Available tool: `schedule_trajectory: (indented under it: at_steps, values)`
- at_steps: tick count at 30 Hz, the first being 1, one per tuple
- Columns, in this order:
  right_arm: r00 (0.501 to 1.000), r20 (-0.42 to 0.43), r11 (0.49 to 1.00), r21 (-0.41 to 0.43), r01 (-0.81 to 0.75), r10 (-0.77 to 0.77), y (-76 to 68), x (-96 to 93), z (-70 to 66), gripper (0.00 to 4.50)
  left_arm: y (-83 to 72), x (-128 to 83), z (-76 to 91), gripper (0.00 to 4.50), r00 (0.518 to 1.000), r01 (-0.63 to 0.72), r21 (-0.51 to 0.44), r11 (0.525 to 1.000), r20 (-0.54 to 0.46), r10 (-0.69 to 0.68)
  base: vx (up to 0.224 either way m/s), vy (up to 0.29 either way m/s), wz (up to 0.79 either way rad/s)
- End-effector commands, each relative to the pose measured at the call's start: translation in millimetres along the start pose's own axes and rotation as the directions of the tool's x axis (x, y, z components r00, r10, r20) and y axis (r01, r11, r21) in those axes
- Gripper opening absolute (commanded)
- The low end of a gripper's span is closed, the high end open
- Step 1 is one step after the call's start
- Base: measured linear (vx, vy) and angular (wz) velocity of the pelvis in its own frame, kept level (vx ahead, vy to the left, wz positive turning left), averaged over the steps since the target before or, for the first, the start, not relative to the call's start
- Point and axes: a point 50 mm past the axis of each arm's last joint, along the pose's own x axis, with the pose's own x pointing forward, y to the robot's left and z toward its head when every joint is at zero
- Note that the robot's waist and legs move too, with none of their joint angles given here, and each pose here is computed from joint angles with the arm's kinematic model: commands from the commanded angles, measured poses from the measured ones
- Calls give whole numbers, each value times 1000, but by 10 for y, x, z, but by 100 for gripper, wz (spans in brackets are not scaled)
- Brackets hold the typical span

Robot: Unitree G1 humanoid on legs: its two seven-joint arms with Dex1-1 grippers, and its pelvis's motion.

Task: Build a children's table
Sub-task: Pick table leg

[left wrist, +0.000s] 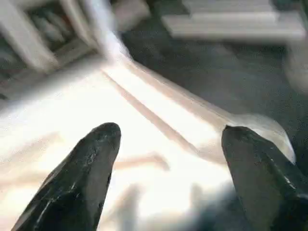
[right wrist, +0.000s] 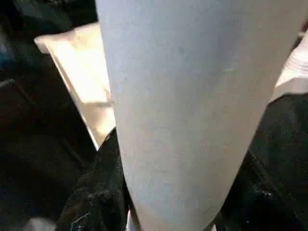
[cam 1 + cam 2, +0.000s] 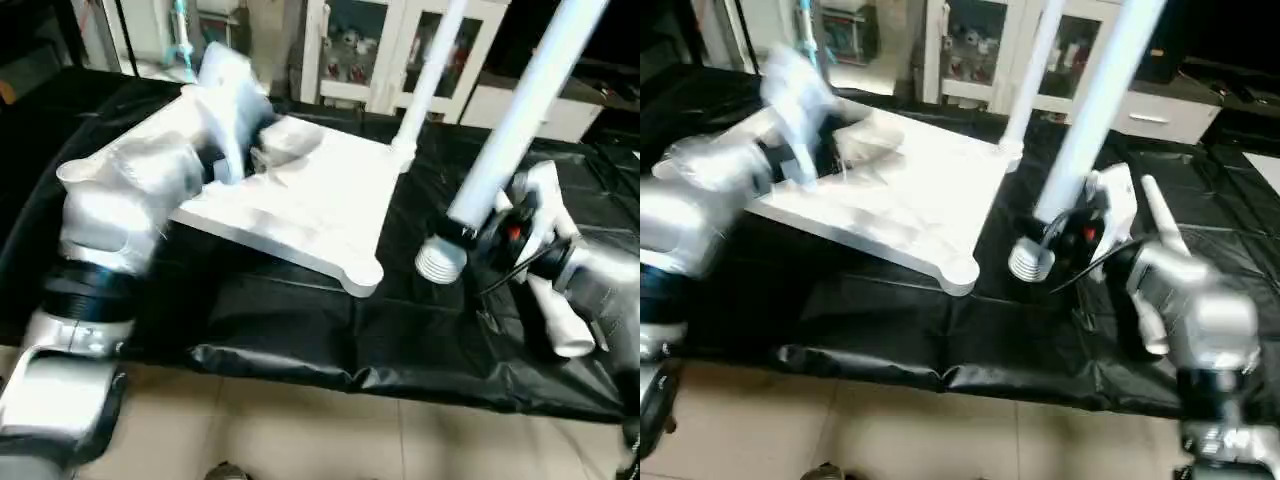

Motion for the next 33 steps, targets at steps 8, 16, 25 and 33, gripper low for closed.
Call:
schedule_trajectory:
  at_steps: [8,16,25,33]
  values:
    - [992,44,991,61,-122,119,260,-65,-2,187,56,140,-208,378,975,134,259,957,-208,-80,0,0,0]
    - [992,22,991,48,-121,120,298,-151,-38,187,135,186,-286,378,945,211,380,901,-316,-88,0,0,0]
    - [992,8,991,41,-124,124,295,-179,-34,187,55,304,-275,378,941,258,382,887,-307,-141,0,0,0]
    - [988,-12,988,27,-155,155,337,-154,-51,187,-36,393,-302,332,916,324,377,868,-355,-188,0,0,0]
